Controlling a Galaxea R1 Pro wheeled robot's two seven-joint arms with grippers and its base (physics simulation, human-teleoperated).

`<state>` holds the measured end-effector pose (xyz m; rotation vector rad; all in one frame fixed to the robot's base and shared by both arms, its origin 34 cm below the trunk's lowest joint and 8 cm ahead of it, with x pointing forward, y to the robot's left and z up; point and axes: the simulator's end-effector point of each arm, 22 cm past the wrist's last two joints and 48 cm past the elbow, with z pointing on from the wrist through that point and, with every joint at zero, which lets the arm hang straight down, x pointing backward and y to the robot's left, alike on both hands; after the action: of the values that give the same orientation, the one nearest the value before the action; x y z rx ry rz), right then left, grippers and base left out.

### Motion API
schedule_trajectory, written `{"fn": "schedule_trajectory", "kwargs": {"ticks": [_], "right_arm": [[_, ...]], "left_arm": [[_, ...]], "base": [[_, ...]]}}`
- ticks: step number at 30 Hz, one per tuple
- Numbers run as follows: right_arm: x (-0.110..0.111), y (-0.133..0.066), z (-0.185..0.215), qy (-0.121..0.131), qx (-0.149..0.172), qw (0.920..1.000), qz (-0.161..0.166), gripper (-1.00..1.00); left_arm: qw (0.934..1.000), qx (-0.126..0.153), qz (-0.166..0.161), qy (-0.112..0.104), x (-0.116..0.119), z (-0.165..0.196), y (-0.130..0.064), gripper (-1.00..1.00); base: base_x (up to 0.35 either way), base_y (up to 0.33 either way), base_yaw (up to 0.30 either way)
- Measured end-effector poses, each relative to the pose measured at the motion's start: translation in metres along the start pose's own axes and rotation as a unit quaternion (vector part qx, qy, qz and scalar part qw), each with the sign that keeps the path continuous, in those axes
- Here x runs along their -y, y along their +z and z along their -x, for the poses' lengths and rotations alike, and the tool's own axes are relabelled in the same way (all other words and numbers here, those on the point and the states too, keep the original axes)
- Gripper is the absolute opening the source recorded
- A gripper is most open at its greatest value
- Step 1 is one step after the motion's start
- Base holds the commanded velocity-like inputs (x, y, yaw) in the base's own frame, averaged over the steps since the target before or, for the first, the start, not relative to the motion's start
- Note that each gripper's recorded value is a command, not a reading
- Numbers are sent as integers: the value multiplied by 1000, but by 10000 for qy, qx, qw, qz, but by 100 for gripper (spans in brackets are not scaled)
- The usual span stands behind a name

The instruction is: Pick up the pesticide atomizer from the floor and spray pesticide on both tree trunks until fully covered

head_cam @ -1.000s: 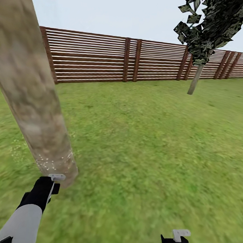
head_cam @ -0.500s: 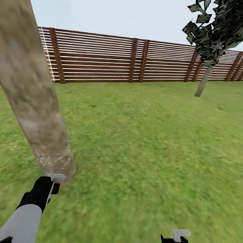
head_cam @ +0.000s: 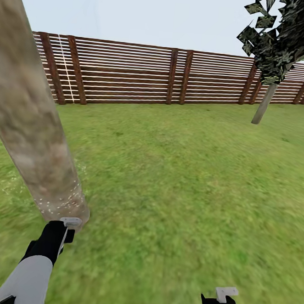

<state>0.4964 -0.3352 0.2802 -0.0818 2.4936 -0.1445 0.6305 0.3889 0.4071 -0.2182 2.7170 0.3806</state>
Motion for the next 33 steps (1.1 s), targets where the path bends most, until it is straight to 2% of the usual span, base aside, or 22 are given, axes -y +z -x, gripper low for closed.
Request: {"fn": "schedule_trajectory", "kwargs": {"ticks": [6,12,23,27,33], "right_arm": [[0,0,0,0,-1,10000,1,100],[0,0,0,0,-3,10000,1,100],[0,0,0,0,0,10000,7,100],[0,0,0,0,0,10000,2,100],[1,0,0,-1,-3,10000,-5,100]], "left_arm": [[10000,14,29,0,-2,1,0,-100],[10000,1,-33,-39,0,2,-1,-100],[9989,413,-47,-211,-1,72,-25,-100],[9980,570,-84,-269,1,98,-35,-100],[9981,546,-52,-272,-6,99,-35,-100]], "base": [[53,-248,246],[-5,-27,276],[0,0,258],[0,0,100],[-40,33,5]]}}
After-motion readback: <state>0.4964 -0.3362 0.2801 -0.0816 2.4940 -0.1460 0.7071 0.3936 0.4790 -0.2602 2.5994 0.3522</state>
